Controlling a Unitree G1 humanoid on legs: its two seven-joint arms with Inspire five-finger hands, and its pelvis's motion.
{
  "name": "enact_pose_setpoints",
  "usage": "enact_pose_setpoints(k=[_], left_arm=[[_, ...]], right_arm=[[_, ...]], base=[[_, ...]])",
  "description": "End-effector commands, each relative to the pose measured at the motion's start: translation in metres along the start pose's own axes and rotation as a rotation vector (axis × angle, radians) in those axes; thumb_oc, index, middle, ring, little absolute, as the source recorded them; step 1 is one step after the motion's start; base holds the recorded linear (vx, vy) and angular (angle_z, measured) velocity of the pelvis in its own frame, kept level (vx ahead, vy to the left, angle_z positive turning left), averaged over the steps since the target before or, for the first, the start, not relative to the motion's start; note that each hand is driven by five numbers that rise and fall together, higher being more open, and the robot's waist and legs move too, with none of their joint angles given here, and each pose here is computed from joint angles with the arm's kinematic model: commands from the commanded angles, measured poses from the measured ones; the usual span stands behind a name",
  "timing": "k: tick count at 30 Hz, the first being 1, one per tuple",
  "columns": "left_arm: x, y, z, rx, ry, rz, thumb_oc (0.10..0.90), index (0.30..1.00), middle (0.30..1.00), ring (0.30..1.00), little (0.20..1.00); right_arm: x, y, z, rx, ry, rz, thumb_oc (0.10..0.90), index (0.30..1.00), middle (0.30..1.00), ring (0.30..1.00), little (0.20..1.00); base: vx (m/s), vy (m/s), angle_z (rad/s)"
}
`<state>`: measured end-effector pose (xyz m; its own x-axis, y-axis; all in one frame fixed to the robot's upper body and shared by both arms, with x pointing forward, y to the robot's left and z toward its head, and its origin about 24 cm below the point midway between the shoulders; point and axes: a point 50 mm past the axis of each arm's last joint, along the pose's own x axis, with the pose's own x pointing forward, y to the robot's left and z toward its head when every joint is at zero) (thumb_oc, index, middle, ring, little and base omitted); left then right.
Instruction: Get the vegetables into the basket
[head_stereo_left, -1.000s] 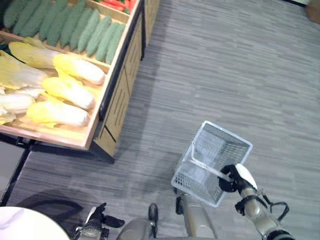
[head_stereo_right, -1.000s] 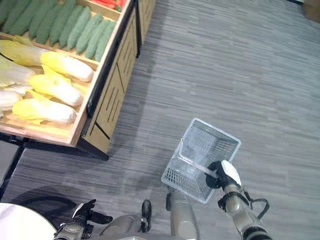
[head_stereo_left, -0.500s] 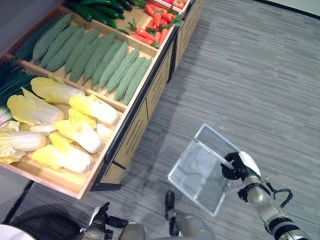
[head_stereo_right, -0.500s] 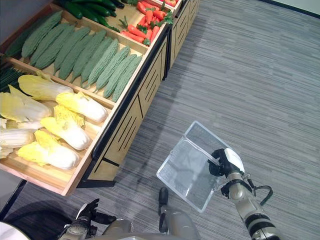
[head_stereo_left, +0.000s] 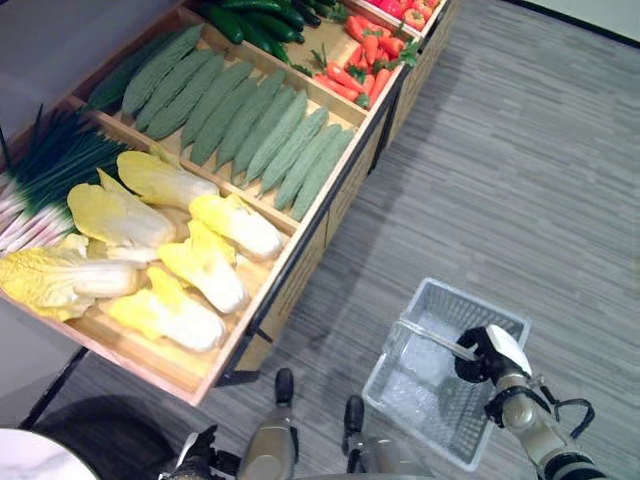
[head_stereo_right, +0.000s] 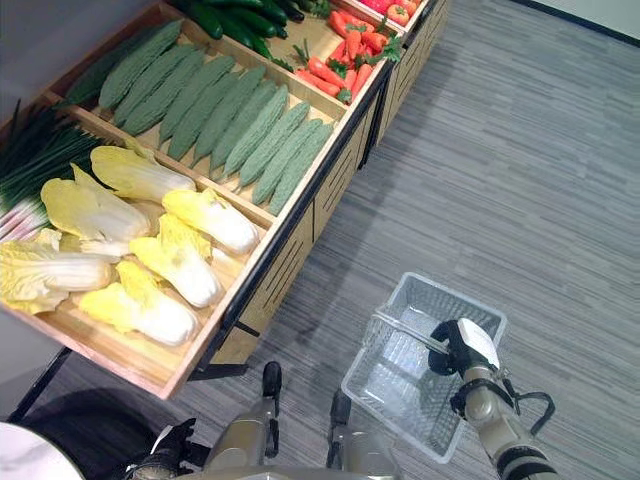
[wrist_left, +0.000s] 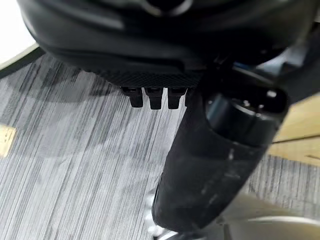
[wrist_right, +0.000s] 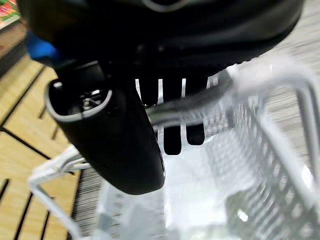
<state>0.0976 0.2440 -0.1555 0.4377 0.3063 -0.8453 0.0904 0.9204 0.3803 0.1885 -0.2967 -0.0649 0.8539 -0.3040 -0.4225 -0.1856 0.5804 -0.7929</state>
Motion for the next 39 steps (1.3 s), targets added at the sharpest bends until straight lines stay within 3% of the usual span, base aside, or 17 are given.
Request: enact_pose_setpoints(k=[1, 14, 22, 32, 39], left_arm=[[0.002, 0.019, 0.005, 0.034, -0.029, 0.053, 0.900, 1.000, 1.000, 1.000, 1.000], [0.001, 0.026, -0.005, 0.008, 0.007, 0.080, 0.900, 1.000, 1.000, 1.000, 1.000], [0.003, 0.039, -0.002, -0.015, 0.017, 0.122, 0.900, 1.000, 1.000, 1.000, 1.000], [0.001, 0.023, -0.008, -0.058, 0.054, 0.102, 0.900, 1.000, 1.000, 1.000, 1.000], [0.000, 0.016, -0.013, -0.024, 0.074, 0.082, 0.900, 1.000, 1.000, 1.000, 1.000]], right_arm=[[0.013, -0.038, 0.035, 0.035, -0.171, -0.167, 0.400, 0.300, 0.300, 0.300, 0.300], [0.018, -0.020, 0.030, 0.037, -0.110, -0.109, 0.400, 0.300, 0.300, 0.300, 0.300], [0.013, -0.020, 0.000, 0.030, 0.016, -0.110, 0.400, 0.300, 0.300, 0.300, 0.300], [0.012, -0.050, -0.007, -0.009, -0.003, -0.173, 0.400, 0.300, 0.300, 0.300, 0.300], [0.008, -0.040, -0.015, 0.024, 0.041, -0.156, 0.400, 0.300, 0.300, 0.300, 0.300]], base=[[0.07, 0.165, -0.12], [0.04, 0.077, -0.16], [0.16, -0.312, 1.18], [-0.02, -0.357, 0.83], [-0.05, -0.076, 0.64]])
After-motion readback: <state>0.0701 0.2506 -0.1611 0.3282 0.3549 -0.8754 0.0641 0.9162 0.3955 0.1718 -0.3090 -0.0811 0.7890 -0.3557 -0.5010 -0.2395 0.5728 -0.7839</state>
